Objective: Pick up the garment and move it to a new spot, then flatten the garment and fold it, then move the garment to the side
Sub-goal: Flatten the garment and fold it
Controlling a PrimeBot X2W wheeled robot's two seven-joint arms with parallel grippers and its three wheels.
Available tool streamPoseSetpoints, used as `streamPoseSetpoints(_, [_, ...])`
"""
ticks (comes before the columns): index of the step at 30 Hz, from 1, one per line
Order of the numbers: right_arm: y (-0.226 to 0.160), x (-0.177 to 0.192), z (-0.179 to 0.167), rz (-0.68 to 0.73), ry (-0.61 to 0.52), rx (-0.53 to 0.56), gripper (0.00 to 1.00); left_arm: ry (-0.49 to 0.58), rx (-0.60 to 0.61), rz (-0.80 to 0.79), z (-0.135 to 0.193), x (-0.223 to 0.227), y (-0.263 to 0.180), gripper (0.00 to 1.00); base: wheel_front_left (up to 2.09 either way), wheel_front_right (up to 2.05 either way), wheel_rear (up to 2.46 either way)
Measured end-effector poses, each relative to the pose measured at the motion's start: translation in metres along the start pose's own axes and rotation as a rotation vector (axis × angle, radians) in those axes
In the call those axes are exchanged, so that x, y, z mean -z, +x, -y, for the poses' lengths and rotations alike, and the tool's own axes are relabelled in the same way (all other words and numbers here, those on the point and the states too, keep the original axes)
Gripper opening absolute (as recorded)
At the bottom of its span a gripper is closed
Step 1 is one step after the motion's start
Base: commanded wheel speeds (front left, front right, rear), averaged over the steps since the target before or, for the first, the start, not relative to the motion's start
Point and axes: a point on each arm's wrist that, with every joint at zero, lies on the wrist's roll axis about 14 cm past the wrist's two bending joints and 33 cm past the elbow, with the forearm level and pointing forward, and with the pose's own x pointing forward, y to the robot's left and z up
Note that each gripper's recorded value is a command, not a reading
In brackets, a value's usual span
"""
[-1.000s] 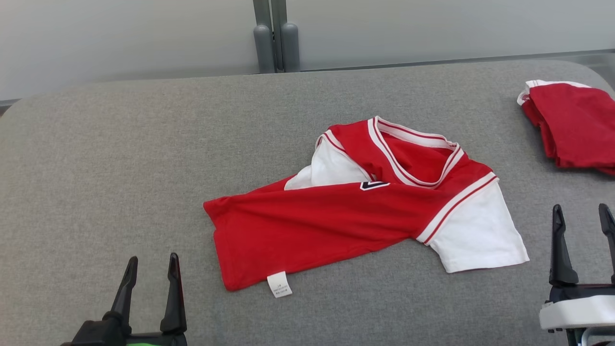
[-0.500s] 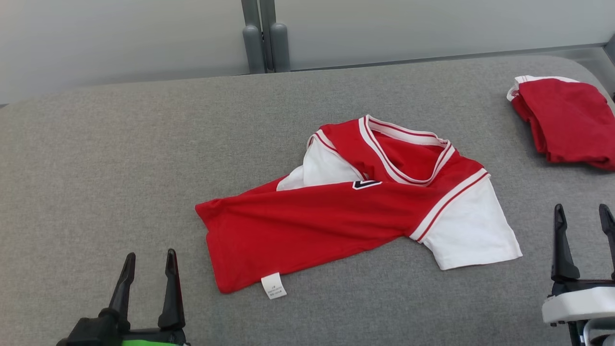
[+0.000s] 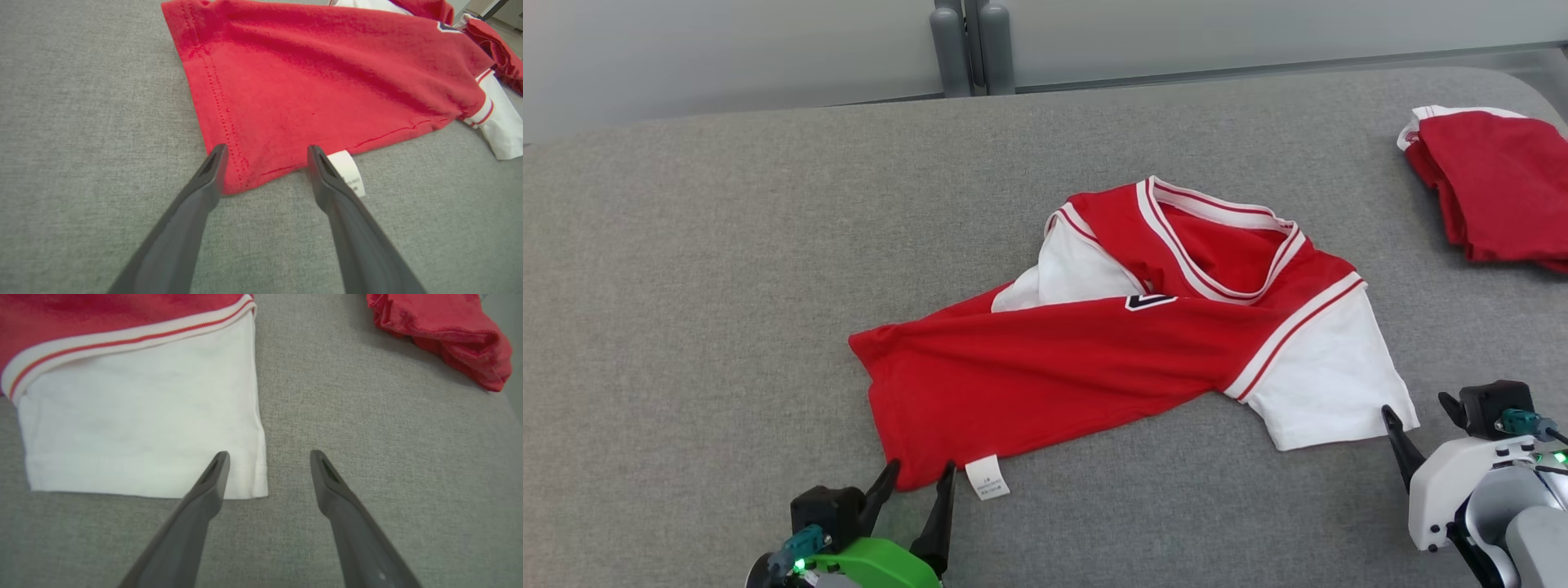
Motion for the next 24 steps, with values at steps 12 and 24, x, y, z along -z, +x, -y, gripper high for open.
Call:
streamPoseSetpoints(12, [0.016, 0.011, -0.014, -0.059, 0.012, -0.059, 1.0, 0.043, -0.091, -0.032, -0.023, 0.006, 0.009, 1.0, 0.0, 0.0, 0.0])
streamPoseSetpoints(24, [0.021, 0.016, -0.028, -0.096, 0.035, -0.115, 0.0, 0.03, -0.054, -0.094, -0.017, 0.026, 0.009, 0.0, 0.0, 0.0, 0.0])
